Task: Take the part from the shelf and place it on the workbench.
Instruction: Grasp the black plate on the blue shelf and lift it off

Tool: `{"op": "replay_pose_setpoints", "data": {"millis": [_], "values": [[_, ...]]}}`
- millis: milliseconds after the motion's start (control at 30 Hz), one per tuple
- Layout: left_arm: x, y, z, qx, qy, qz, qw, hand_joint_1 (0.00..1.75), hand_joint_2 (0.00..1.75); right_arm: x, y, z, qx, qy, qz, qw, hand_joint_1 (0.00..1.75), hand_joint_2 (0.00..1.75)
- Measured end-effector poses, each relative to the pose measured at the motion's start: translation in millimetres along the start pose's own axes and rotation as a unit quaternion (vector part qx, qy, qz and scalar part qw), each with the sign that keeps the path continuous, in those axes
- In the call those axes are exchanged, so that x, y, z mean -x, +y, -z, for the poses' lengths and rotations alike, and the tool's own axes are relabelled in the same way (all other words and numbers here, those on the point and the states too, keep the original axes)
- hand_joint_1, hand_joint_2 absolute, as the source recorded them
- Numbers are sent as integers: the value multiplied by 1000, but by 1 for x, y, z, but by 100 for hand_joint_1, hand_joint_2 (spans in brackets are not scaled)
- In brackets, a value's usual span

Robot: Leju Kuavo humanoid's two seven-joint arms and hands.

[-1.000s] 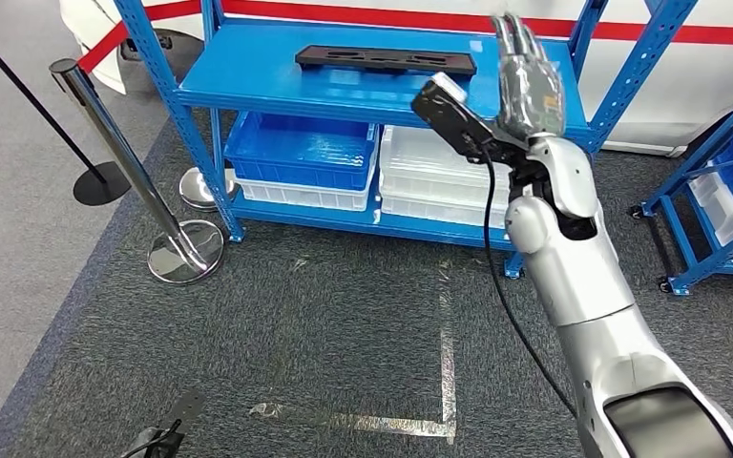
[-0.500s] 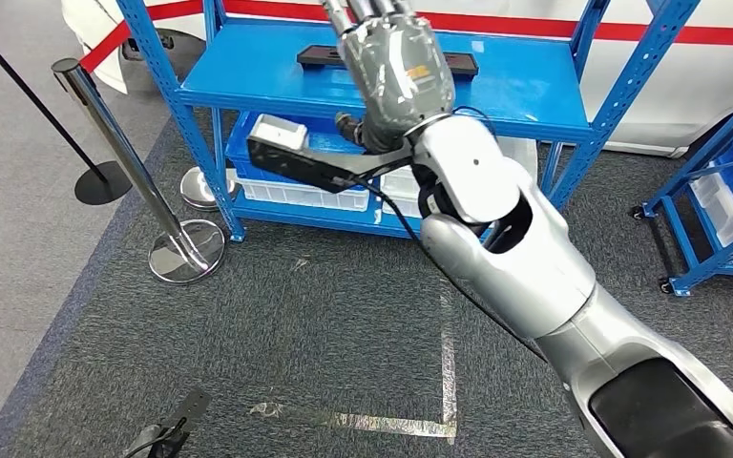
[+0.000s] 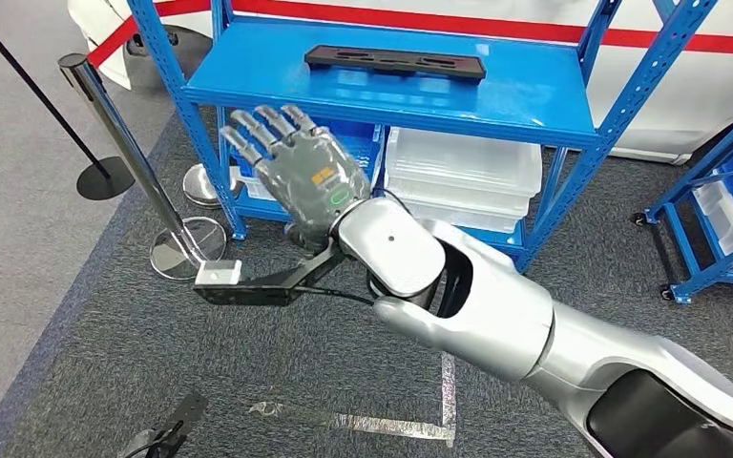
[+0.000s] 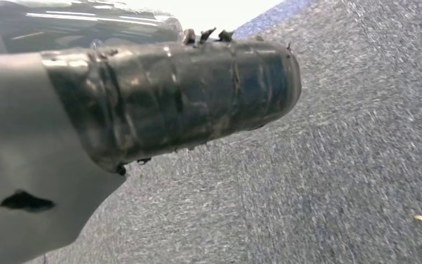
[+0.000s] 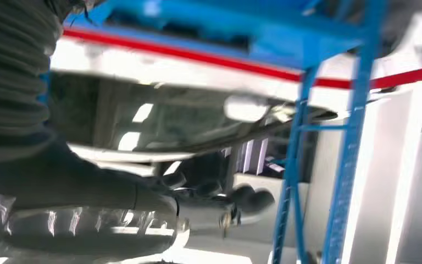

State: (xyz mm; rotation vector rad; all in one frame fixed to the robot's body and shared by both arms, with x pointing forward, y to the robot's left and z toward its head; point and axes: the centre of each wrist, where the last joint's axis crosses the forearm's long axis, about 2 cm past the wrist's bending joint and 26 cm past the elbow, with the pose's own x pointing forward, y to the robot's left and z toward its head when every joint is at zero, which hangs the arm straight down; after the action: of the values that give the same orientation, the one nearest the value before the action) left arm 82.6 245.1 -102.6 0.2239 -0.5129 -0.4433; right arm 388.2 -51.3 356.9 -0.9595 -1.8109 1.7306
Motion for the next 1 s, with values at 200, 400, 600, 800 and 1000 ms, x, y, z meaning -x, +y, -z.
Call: {"op": "replay_pose_setpoints", "data": {"millis": [200, 400, 600, 800, 1000], "values": [[-3, -2, 0, 3, -10, 1, 1000, 0, 0, -2, 26, -6, -68, 10, 65, 996, 0, 0], [-7, -3, 1, 5, -19, 3, 1000, 0, 0, -6, 72, -15, -140, 22, 99, 985, 0, 0], [-9, -2, 1, -7, -22, 6, 1000, 0, 0, -7, 90, -20, -146, 27, 114, 982, 0, 0], [-7, 0, 1, -19, -19, 8, 1000, 0, 0, -7, 89, -20, -127, 27, 131, 983, 0, 0], [-2, 4, 2, -27, -13, 9, 1000, 0, 0, -7, 90, -21, -118, 29, 154, 981, 0, 0]]}}
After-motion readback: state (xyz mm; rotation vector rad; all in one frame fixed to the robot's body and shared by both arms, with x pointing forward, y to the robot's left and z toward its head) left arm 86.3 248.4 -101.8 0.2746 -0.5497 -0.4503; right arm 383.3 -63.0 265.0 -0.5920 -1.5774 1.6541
